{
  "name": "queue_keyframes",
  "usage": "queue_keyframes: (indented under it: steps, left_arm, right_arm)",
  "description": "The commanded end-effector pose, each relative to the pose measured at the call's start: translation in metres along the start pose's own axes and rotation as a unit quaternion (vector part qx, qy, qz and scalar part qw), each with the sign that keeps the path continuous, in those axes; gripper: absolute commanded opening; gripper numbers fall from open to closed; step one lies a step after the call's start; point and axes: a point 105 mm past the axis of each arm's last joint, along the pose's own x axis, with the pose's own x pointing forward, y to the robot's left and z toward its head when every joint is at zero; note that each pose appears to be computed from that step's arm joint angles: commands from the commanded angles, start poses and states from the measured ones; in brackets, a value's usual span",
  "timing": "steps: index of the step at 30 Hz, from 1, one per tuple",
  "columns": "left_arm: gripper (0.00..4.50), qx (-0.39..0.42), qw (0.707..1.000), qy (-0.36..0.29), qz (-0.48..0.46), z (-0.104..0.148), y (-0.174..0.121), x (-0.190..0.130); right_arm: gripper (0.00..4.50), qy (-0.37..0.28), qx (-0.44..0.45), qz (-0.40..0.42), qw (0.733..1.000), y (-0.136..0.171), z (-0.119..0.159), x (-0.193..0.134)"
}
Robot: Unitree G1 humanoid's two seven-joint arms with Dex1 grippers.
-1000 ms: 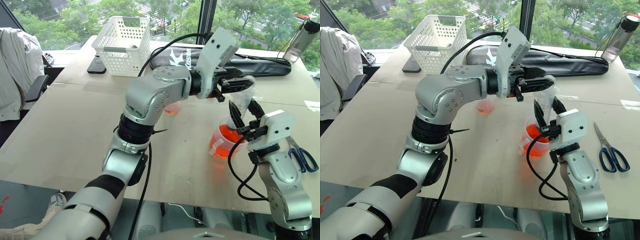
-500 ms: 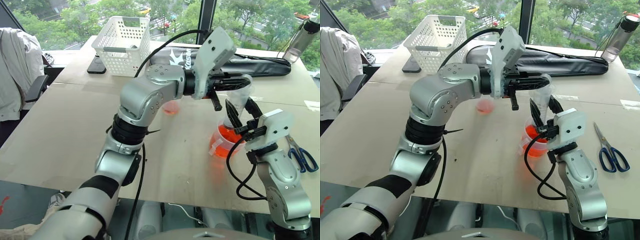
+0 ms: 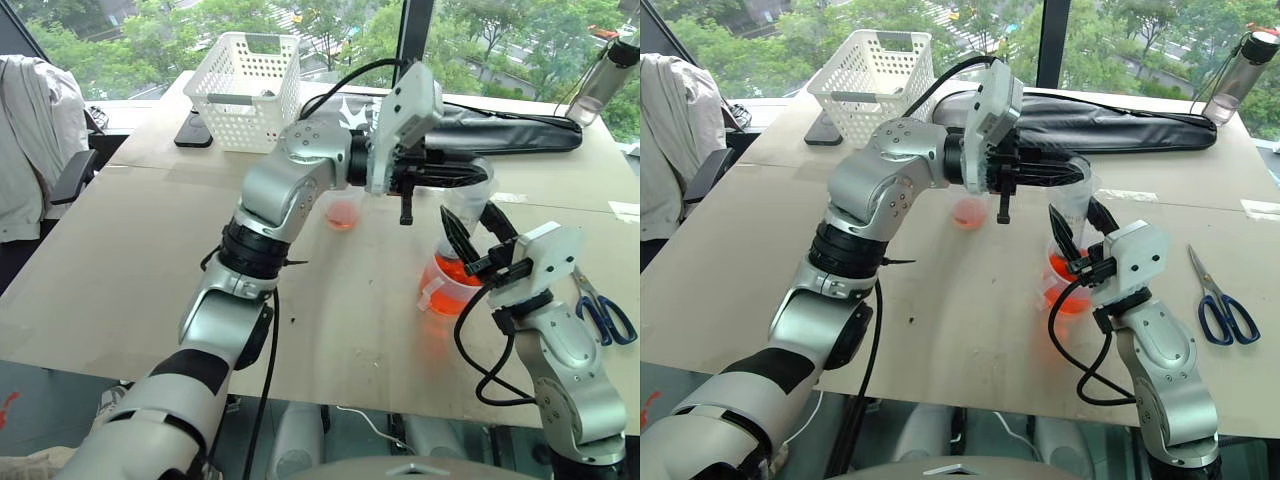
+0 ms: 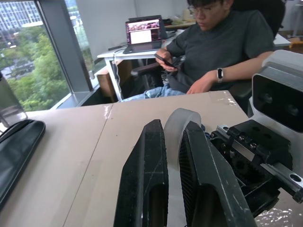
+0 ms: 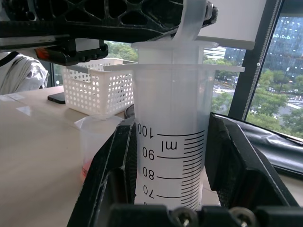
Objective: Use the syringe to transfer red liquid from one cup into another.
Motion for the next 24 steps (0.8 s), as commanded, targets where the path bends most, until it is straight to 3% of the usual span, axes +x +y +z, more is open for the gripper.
queue_keyframes:
  steps: [1, 24]
  left_arm:
    - [0.0, 0.049, 0.998, -0.024, -0.034, 0.0212, -0.0017, 0.0004]
    - [0.0, 0.024, 0.999, -0.035, -0.008, 0.0274, 0.0073, 0.0087]
  right_arm:
    - [1.53, -0.023, -0.005, -0.004, 1.0, -0.0033, 0.0147, -0.0029]
    - [1.53, -0.002, -0.019, 0.0, 1.0, -0.0022, 0.011, -0.008]
